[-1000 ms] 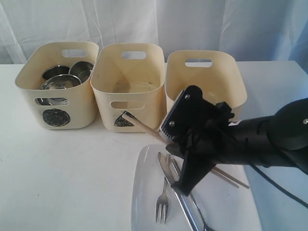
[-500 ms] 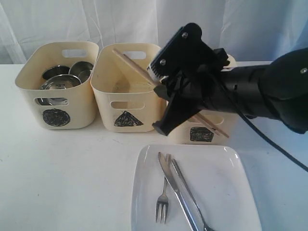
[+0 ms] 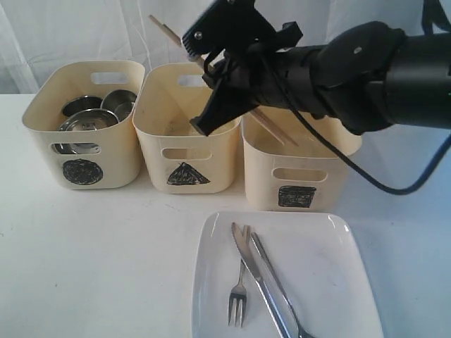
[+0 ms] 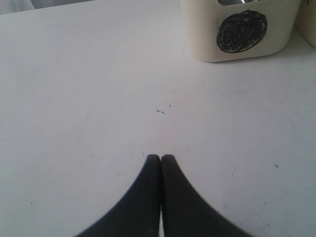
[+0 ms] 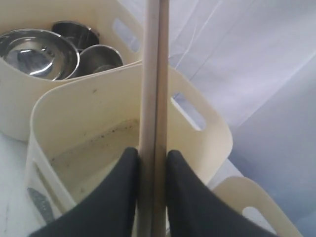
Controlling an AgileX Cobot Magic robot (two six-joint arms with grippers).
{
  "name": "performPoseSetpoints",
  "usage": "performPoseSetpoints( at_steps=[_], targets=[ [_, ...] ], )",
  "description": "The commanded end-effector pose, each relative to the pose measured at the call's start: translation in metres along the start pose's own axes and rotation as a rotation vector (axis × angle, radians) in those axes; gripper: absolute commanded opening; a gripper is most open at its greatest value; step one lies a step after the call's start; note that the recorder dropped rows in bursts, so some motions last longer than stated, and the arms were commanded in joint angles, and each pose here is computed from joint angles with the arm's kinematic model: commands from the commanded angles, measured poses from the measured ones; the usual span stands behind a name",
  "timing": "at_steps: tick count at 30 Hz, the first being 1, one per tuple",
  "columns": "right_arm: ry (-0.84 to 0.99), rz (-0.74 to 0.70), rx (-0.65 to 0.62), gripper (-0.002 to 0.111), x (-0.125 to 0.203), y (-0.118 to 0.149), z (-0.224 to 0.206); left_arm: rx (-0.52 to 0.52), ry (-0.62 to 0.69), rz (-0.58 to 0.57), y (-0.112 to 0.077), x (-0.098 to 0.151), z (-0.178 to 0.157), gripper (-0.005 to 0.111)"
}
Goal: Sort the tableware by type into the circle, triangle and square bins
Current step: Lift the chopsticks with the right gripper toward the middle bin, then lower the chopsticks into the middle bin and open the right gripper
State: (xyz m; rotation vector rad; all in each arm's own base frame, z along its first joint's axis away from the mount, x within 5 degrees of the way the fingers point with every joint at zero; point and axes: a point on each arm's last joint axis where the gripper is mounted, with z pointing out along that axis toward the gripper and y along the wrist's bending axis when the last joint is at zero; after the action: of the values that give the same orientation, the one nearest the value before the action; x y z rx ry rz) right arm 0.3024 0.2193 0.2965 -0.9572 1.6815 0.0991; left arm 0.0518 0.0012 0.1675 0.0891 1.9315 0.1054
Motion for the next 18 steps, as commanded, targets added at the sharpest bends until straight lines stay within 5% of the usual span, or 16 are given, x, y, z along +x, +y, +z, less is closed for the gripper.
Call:
performPoseSetpoints(
  at_steps=[1,18],
  targets=[
    [-0.033,-0.047,0.035,0.0,-0.013,-0.006,0.014,0.005,-0.001,-0.001,0.0,0.001,0.0,0.0],
    [-0.021,-0.131,0.077,0.0,-0.007,-0.004,0.086,0.005,-0.001,-0.001,0.0,0.001,0.0,0.0]
  ],
)
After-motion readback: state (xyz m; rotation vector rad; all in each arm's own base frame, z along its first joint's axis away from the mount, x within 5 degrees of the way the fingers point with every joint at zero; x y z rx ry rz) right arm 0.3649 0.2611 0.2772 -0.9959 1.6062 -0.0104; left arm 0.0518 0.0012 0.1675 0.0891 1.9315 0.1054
